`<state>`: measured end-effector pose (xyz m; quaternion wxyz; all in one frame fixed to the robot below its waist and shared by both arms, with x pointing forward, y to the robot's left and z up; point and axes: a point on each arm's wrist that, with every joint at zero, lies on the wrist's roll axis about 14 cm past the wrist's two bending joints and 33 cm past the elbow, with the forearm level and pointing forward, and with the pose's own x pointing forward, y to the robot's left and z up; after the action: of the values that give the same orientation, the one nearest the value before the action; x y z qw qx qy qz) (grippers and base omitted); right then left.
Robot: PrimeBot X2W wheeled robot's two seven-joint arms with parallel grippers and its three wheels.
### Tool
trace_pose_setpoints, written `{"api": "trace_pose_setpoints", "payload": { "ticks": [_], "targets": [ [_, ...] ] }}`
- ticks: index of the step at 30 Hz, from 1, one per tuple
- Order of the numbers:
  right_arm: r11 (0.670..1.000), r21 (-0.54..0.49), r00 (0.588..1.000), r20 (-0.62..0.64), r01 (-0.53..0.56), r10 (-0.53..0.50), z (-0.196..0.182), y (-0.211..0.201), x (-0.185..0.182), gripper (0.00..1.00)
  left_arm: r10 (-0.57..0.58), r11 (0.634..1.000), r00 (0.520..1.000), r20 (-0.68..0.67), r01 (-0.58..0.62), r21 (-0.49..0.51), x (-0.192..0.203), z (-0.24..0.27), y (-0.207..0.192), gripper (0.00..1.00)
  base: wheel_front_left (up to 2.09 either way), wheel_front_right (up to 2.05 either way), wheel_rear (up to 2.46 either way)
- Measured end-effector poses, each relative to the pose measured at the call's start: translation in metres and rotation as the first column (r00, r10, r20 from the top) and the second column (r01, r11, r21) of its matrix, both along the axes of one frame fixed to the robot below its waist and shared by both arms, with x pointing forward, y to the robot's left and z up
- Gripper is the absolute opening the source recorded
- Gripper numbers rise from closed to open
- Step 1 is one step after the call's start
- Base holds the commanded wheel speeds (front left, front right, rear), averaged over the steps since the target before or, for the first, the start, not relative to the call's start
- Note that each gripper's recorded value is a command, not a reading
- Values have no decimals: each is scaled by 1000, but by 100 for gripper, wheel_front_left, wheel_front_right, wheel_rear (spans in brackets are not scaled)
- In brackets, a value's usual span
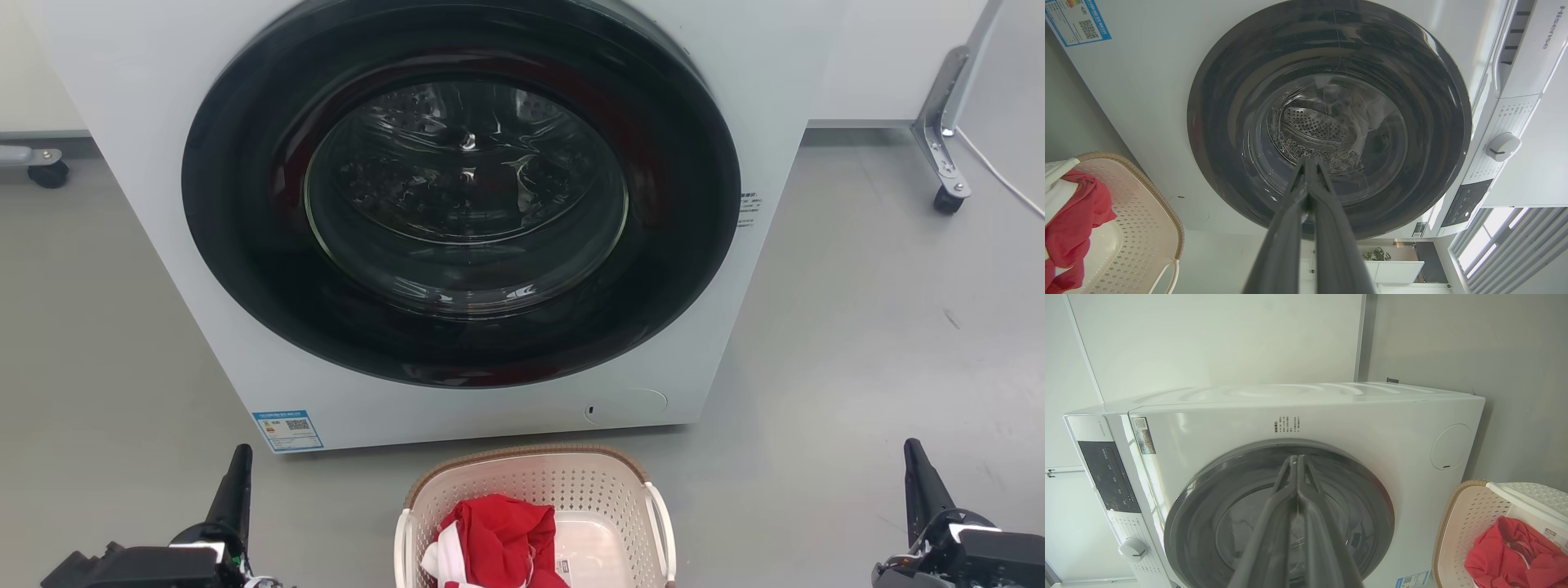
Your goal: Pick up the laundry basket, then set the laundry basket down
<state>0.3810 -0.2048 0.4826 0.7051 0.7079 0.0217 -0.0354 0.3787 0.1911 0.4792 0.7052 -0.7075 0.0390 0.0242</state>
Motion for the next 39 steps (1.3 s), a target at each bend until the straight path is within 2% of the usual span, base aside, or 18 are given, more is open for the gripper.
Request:
{"api": "trace_pose_setpoints", "payload": {
  "ticks": [39],
  "targets": [
    [1000,0,1000,0,0,0,0,0,0,0,0,1000,1000,-1,0,0,0,0,0,0,0,0,0]
  ]
}}
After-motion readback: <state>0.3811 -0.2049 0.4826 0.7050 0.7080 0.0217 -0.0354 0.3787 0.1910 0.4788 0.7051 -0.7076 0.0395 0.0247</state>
